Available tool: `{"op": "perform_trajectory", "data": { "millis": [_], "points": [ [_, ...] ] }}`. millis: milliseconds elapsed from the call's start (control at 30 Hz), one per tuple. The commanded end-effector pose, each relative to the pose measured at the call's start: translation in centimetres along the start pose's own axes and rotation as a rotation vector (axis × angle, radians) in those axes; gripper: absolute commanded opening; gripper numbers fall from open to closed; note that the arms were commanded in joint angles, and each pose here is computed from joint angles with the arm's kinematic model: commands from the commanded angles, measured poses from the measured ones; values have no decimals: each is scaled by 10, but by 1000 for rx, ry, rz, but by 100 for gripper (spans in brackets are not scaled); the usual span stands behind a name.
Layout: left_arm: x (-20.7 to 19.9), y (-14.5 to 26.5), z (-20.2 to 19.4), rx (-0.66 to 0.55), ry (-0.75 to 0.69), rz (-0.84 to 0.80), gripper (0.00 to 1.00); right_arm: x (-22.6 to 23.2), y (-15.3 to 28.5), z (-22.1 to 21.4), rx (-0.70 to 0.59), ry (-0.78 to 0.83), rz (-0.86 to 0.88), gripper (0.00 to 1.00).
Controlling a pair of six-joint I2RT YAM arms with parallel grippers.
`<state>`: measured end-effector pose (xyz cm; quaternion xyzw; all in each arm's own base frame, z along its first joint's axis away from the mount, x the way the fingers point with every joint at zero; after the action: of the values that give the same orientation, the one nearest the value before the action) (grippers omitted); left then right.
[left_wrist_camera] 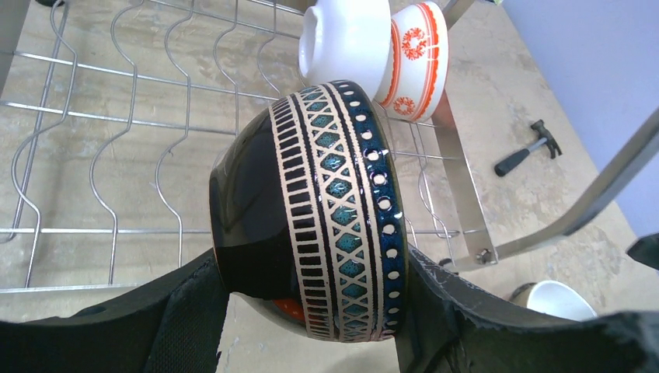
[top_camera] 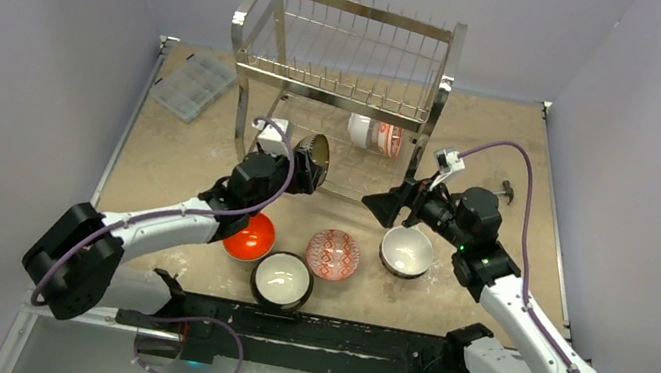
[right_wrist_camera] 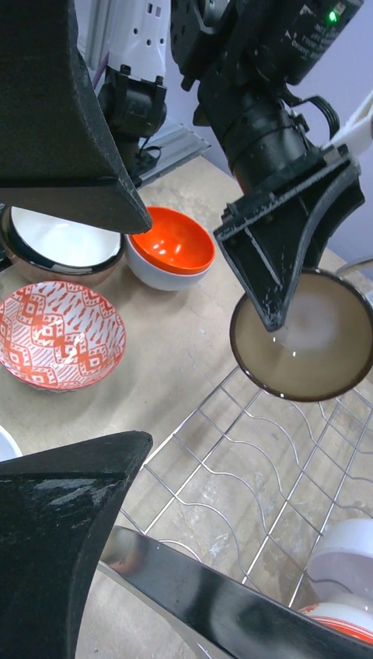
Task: Load the bowls into the dish rack
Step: Place the bowl in the dish rack.
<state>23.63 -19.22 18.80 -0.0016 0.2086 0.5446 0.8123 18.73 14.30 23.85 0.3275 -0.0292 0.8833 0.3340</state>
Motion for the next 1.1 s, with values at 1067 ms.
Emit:
{"op": "perform_trajectory", "data": {
  "millis": [1067],
  "points": [
    [18, -145, 42, -319, -246, 116, 0, 7, 2, 22, -41, 74, -58, 99]
  ]
}}
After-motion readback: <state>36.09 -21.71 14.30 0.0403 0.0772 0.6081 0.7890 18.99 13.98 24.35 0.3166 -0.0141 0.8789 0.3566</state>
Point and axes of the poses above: each gripper's point midway between its finger pads, its own y axis back along the fingers, its own x axis along the line the jaws close on, z = x × y, the point moved 10 cm from there along y, back along the fingers, and after that the axes turned 4 degrees about -y, right-handed, at the moved point
